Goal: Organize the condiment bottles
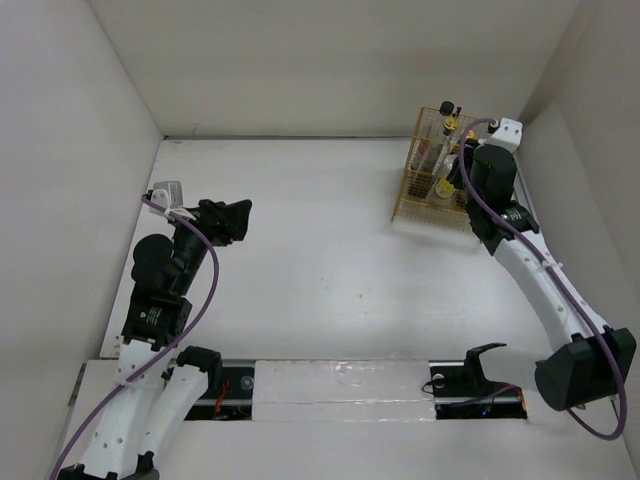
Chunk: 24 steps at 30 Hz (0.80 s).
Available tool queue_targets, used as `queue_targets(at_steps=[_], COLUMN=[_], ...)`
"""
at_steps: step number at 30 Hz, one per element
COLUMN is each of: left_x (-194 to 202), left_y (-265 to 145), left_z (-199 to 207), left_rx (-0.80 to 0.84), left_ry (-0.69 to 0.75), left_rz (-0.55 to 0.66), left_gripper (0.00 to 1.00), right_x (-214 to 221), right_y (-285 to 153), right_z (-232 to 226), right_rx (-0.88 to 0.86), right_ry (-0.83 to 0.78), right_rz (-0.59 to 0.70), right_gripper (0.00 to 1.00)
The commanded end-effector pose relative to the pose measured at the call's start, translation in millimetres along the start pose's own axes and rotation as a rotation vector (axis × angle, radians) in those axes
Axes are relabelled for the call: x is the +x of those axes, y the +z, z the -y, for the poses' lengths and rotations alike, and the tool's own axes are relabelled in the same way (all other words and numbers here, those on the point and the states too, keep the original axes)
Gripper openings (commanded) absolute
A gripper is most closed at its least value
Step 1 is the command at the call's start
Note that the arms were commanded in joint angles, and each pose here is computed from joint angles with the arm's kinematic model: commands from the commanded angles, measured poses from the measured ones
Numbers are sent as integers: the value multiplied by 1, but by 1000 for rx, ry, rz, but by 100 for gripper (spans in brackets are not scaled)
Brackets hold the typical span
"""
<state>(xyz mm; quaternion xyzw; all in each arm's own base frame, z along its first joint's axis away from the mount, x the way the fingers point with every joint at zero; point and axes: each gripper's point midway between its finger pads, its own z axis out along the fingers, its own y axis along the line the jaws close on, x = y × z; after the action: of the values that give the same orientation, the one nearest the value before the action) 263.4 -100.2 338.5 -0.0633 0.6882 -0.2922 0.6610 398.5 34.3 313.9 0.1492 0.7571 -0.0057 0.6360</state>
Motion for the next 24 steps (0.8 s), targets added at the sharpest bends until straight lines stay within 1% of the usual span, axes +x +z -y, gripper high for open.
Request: queue_targets(at_steps=[1, 4, 6, 8, 13, 17, 21, 24], left_x=[-13, -13, -10, -8, -5, -5, -5, -4], left_y=[-1, -1, 1, 3, 5, 5, 5, 5], left_z=[11, 11, 9, 8, 8, 8, 8, 9], left_rx=[41, 41, 36, 31, 35, 35, 35, 43], left_ry=[2, 2, 2, 1, 0, 0, 0, 0], left_rz=[46, 46, 37, 29, 16, 16, 16, 12], left_gripper=[65, 65, 65, 65, 65, 65, 65, 65], right_x=[-56, -53, -32, -21, 39, 68, 82, 95], right_y=[7, 21, 35, 44, 73, 80, 81, 81], right_z=[-1, 9, 17, 17, 23, 25, 25, 27], right_rx=[-39, -22, 0, -6, 16, 34, 70, 87], right_ry=[48, 40, 24, 29, 26, 5, -7, -21], right_rz=[137, 134, 84, 61, -57, -109, -127, -149], right_gripper=[21, 21, 21, 21, 21, 22, 32, 44])
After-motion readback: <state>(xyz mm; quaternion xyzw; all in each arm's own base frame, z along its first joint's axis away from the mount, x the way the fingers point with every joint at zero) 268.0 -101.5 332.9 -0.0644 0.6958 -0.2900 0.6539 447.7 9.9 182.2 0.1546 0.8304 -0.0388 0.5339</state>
